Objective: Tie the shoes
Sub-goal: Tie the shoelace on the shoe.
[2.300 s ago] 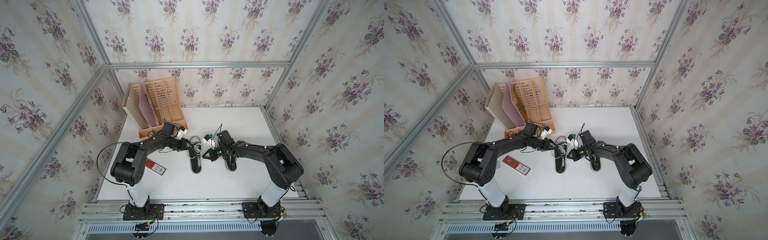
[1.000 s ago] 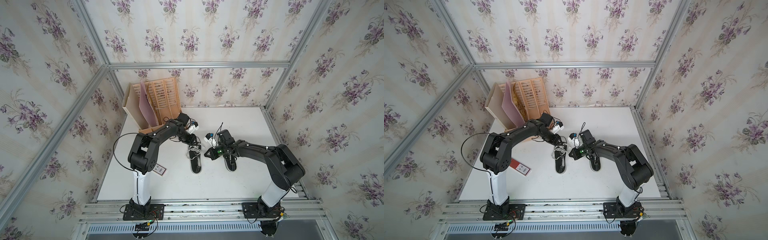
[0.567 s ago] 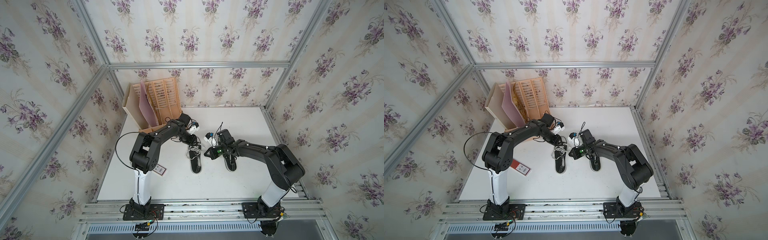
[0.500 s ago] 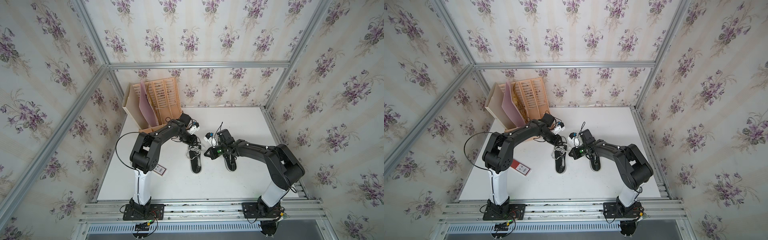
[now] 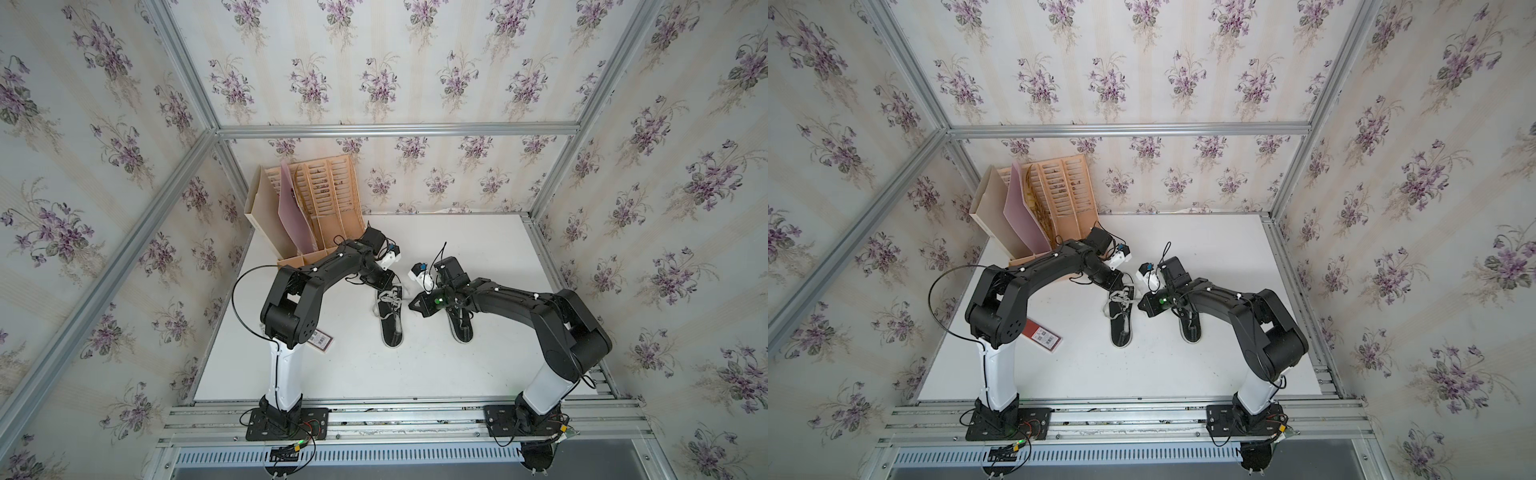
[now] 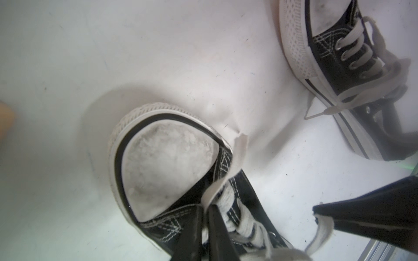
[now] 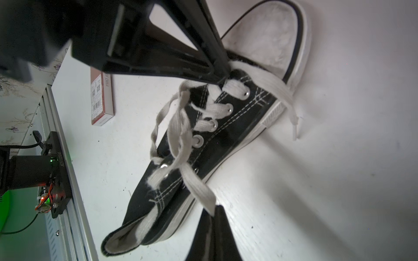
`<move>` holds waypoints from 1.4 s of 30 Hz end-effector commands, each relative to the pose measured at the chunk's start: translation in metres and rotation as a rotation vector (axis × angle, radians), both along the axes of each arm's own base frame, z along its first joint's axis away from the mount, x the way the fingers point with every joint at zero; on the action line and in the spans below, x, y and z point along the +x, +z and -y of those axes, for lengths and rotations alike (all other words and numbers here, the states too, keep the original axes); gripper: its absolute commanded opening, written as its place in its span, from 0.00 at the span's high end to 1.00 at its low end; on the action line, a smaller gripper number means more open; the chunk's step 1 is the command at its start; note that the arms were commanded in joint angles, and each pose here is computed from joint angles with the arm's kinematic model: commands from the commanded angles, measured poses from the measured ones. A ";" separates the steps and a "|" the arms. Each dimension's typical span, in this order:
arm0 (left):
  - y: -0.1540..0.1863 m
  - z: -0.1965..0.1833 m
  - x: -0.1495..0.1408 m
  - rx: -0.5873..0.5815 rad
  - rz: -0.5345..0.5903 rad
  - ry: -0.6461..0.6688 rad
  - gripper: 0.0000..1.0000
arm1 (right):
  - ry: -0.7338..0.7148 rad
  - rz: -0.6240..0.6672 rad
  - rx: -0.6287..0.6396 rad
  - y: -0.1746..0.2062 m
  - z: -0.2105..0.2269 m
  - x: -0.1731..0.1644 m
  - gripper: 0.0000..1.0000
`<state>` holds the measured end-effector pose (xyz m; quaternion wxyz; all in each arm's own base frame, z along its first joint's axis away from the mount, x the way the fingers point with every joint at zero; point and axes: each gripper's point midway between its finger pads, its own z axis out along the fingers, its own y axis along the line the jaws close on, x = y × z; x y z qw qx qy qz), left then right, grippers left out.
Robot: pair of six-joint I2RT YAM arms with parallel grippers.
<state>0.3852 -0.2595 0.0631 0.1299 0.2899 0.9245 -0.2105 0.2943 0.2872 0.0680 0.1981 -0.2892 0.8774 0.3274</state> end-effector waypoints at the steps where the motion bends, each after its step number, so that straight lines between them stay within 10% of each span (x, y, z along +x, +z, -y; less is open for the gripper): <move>1: 0.016 -0.001 0.006 -0.013 0.059 0.010 0.90 | -0.026 0.049 -0.019 0.007 0.005 0.008 1.00; 16: 0.060 -0.070 -0.013 0.006 0.174 0.342 0.96 | -0.389 0.119 -0.045 0.048 0.072 0.044 1.00; 42: -0.020 -0.162 -0.062 0.032 -0.105 0.768 1.00 | -0.862 -0.057 -0.307 0.019 0.186 0.021 1.00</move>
